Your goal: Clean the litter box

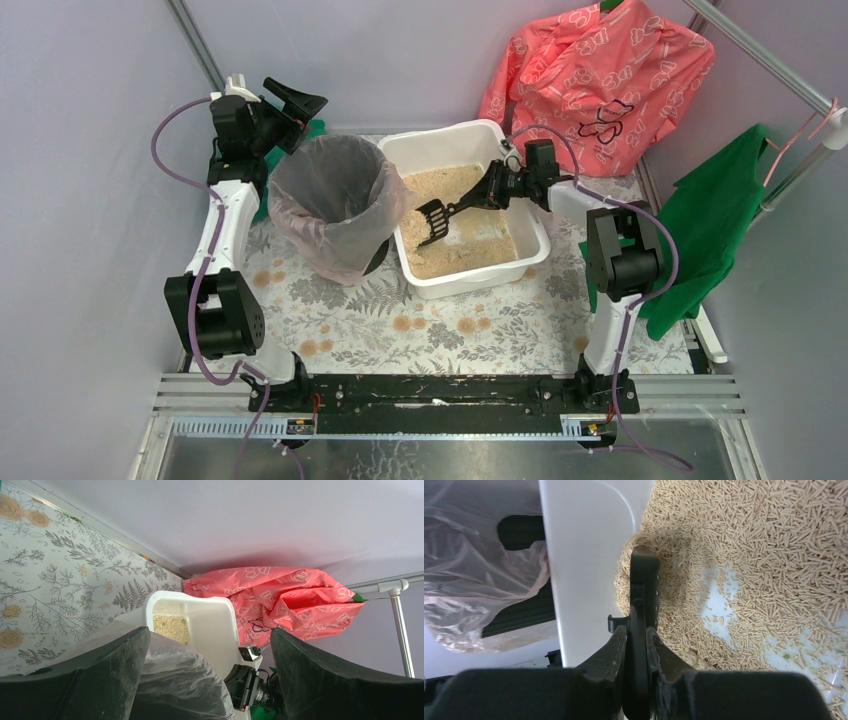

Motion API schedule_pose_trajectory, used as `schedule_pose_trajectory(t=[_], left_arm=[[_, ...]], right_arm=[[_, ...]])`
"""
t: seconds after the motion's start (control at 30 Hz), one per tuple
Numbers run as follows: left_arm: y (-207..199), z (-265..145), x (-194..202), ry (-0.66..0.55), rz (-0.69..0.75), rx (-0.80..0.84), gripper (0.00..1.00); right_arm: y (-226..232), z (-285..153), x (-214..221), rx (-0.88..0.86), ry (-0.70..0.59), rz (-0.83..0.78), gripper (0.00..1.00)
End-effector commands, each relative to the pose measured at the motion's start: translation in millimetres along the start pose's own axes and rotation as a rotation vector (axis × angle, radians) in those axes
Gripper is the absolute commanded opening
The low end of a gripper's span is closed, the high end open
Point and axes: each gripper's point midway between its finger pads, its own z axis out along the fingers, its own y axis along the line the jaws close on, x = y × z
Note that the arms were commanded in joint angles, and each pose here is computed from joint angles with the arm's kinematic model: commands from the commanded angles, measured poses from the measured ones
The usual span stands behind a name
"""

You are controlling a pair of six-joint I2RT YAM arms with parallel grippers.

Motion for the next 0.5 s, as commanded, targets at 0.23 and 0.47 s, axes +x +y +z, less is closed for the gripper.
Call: schedule_pose_trajectory(t=[0.23, 0.47], left_arm=[[-15, 1, -11, -0.032, 0.023, 0.069, 0.99], [-13, 2, -9, -0.026, 0.02, 0.068, 0.99]], right_arm=[[68, -58, -48, -0.125, -0.124, -0.09, 0.0], [73, -77, -59, -0.119, -0.167, -0.098, 0.0]])
